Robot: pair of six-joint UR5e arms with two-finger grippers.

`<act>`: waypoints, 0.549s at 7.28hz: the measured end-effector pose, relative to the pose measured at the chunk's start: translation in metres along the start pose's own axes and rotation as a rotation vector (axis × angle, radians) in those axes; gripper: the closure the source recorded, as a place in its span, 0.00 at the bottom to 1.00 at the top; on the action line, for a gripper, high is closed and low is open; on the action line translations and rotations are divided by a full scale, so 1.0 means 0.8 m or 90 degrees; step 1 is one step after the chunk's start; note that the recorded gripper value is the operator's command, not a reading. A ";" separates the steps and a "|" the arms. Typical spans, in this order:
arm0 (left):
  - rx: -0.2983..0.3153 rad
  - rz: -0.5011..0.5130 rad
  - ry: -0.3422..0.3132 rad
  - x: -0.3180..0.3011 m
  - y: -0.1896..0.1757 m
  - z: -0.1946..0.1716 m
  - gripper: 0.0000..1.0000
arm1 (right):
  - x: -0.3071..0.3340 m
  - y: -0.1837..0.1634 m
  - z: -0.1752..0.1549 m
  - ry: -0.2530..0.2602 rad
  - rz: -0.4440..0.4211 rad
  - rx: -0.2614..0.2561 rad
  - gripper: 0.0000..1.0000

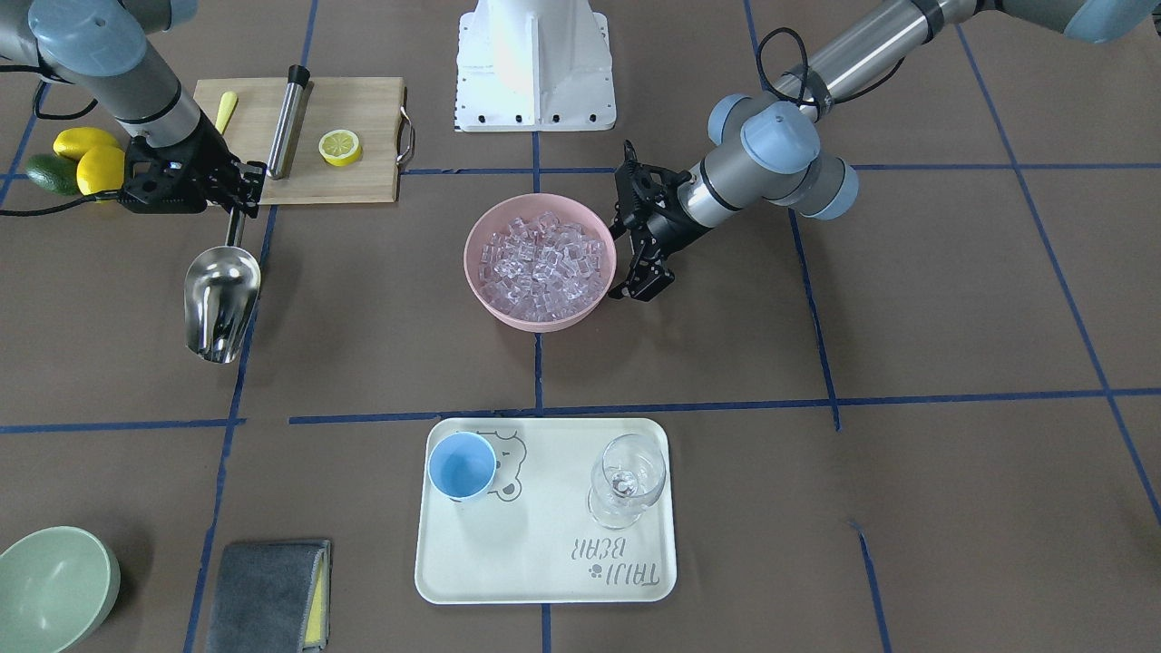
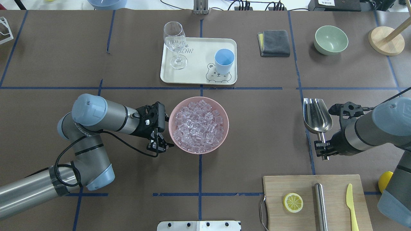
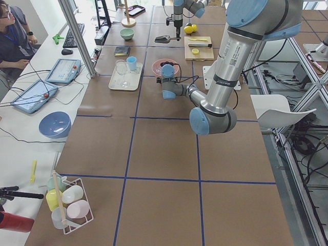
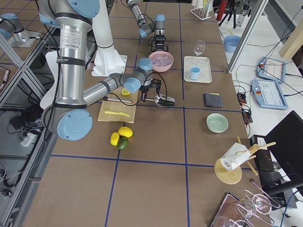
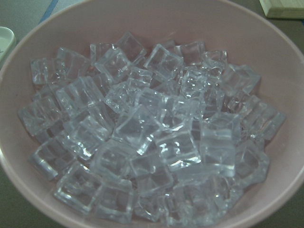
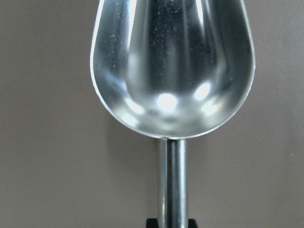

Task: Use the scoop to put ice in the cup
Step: 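Lift the metal scoop with the right gripper toward the ice bowl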

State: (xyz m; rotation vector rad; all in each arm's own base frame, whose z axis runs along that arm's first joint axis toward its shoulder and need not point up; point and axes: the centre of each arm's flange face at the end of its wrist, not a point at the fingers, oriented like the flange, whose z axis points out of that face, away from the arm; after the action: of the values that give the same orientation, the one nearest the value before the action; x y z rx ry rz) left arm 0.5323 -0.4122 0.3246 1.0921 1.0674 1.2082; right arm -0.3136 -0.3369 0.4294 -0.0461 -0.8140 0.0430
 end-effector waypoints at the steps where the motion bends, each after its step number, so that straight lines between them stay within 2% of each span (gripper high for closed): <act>1: 0.001 0.000 0.000 0.000 0.000 0.000 0.00 | -0.009 -0.002 -0.014 -0.012 -0.013 0.010 1.00; 2: 0.002 0.000 0.000 0.000 0.000 -0.001 0.00 | -0.027 -0.006 -0.025 -0.028 -0.072 0.023 1.00; 4: 0.002 0.000 -0.001 -0.001 -0.001 -0.001 0.00 | -0.054 -0.017 -0.043 -0.042 -0.234 0.052 1.00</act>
State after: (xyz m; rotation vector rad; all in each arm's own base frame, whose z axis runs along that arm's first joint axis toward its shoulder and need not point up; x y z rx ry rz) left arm 0.5315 -0.4127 0.3241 1.0957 1.0687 1.2061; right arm -0.3177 -0.3540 0.3750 0.1827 -0.8750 -0.2712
